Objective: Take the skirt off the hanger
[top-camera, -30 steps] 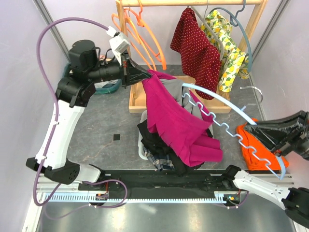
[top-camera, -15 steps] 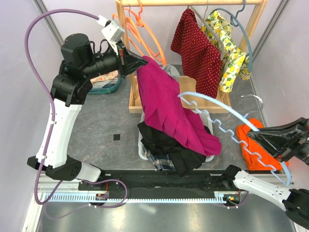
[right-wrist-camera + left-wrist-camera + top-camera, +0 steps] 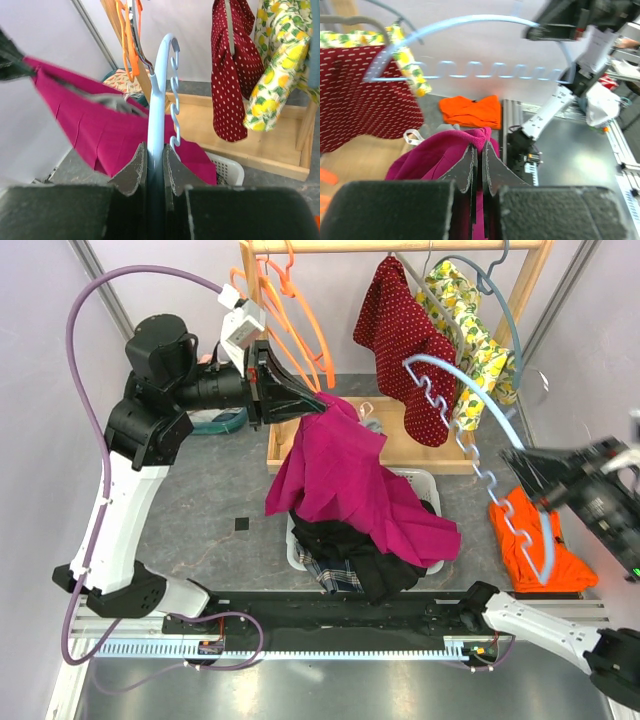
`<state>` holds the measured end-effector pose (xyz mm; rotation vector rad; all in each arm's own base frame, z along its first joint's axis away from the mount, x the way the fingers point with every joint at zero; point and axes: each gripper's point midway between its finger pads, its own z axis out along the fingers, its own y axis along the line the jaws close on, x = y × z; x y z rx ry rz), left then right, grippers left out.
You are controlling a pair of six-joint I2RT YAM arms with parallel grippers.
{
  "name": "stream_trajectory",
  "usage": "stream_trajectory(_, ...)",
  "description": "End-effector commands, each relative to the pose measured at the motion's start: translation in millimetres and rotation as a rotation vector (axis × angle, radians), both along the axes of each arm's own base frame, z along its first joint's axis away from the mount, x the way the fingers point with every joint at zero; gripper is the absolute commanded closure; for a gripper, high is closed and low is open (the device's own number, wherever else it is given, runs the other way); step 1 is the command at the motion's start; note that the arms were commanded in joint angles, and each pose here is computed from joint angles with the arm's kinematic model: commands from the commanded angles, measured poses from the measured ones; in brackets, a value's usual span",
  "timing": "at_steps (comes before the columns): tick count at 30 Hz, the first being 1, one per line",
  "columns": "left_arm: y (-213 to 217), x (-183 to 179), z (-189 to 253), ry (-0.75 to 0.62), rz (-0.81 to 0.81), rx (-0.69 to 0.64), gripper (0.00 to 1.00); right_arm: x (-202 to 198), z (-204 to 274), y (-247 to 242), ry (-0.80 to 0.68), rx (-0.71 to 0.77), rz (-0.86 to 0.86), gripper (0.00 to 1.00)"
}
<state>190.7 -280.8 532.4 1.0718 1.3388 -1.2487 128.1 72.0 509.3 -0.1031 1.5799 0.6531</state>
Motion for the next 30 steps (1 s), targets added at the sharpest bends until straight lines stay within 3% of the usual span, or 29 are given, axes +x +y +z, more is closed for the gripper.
stream_trajectory(1, -10.0, -44.3, 1.1, 0.001, -0.196, -0.027, 0.98, 39.5, 47.3, 29.0, -0.072, 0.078, -0.044, 1.0)
stream_trajectory(7, -52.3, -36.2, -107.1, 0.023, -0.201, 0.181, 0.98, 80.6, 48.6, 62.8, -0.047, 0.04, -0.073, 1.0)
stream_trajectory(11, -67.7, 2.6, -175.1, -0.041, 0.015, 0.375, 0.98, 94.5, 49.9, 71.0, -0.041, 0.035, -0.098, 1.0)
stream_trajectory(14, -73.3, 16.9, -225.2, -0.061, 0.081, 0.507, 0.98, 101.8, 51.9, 75.0, -0.04, 0.033, -0.11, 1.0)
stream_trajectory(16, -73.0, 26.5, -281.1, -0.093, 0.128, 0.654, 0.98, 110.0, 54.8, 81.8, -0.042, 0.025, -0.115, 1.0)
stream_trajectory(19, -67.2, 40.2, -331.1, -0.153, 0.162, 0.757, 0.98, 122.2, 55.4, 92.3, -0.038, 0.005, -0.12, 1.0)
stream_trajectory(22, -58.8, 48.0, -374.9, -0.188, 0.174, 0.84, 0.86, 134.5, 50.7, 104.1, -0.024, -0.014, -0.123, 1.0)
stream_trajectory(28, -45.4, 50.8, -439.3, -0.215, 0.189, 0.951, 0.77, 155.9, 46.0, 119.3, -0.021, -0.038, -0.145, 1.0)
stream_trajectory(30, -44.7, 42.8, -458.0, -0.255, 0.174, 0.983, 0.62, 164.4, 45.2, 125.1, -0.022, -0.051, -0.154, 1.0)
